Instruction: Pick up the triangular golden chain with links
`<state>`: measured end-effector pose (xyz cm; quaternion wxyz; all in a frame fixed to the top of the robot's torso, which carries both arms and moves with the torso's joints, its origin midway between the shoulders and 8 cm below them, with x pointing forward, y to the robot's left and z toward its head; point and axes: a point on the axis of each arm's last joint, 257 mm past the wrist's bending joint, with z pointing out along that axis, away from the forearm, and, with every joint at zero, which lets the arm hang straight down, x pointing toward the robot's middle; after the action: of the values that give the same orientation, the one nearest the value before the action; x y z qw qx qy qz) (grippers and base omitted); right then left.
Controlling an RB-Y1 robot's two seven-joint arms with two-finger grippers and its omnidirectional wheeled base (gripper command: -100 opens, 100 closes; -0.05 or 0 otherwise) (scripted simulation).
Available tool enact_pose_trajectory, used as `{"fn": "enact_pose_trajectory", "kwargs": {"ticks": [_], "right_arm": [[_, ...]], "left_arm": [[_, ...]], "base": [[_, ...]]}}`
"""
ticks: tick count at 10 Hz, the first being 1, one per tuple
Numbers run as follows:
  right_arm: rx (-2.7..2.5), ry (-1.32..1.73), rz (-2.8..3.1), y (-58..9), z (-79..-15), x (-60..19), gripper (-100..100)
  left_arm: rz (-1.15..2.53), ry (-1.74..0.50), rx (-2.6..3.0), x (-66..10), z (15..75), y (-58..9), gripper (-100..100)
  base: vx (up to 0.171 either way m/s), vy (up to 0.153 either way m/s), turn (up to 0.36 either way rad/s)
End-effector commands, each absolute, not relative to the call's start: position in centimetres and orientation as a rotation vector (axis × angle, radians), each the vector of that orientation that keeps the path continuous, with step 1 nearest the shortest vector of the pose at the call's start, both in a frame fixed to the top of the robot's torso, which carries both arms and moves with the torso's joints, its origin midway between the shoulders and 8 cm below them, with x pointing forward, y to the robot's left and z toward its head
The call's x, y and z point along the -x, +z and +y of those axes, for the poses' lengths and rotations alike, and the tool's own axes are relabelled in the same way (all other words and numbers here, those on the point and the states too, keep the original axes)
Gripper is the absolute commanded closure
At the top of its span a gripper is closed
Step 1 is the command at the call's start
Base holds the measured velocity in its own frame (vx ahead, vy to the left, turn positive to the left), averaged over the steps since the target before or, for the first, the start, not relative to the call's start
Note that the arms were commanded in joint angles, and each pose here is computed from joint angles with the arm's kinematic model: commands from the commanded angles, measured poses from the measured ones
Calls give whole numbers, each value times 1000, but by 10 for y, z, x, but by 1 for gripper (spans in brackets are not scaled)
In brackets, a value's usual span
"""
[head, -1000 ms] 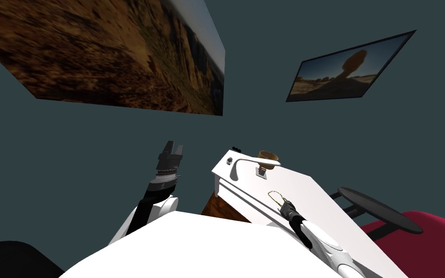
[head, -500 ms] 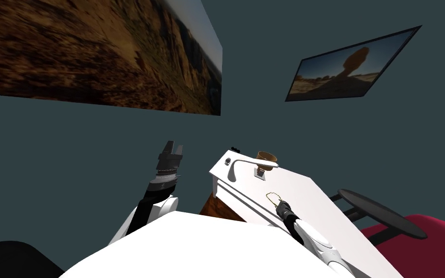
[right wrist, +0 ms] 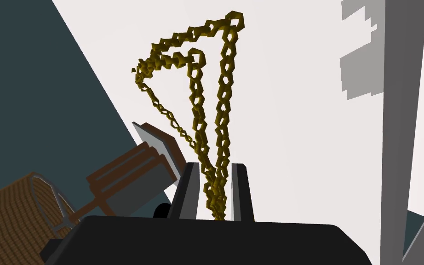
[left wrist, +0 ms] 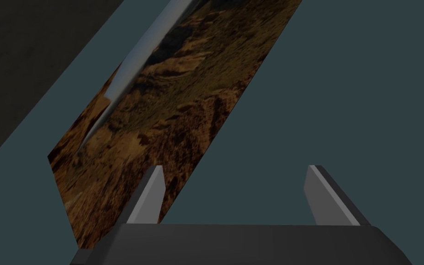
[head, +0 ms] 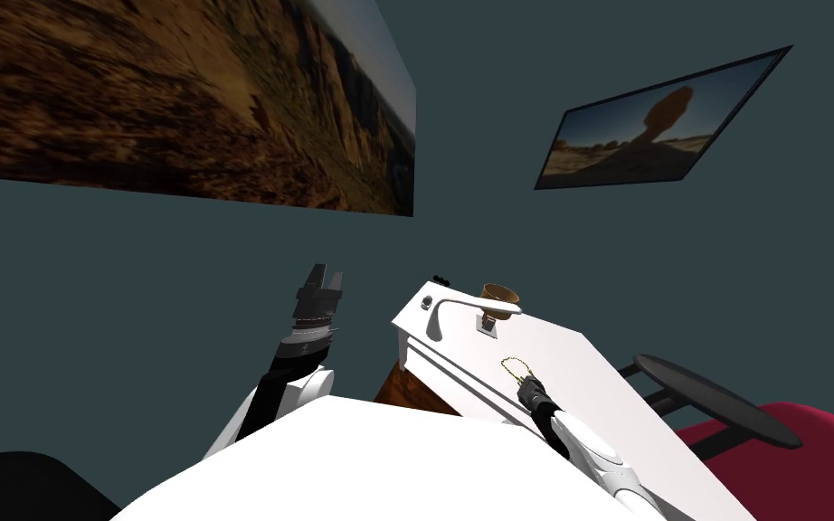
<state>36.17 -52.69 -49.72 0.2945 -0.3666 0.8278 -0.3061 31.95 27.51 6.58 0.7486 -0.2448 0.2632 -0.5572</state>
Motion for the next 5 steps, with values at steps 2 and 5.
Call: {"fn": "enact_pose_trajectory", "kwargs": {"ticks": [2, 5], "right_arm": [[976, -813, 2204, -490, -543, -358, 100], [977, -812, 2205, -488, -547, -357, 0]], "left_arm": [[575, -1218, 535, -319, 275, 66, 0], [575, -1218, 535, -319, 275, 66, 0]], "base": [[-40, 99, -19], [-31, 52, -6]]}}
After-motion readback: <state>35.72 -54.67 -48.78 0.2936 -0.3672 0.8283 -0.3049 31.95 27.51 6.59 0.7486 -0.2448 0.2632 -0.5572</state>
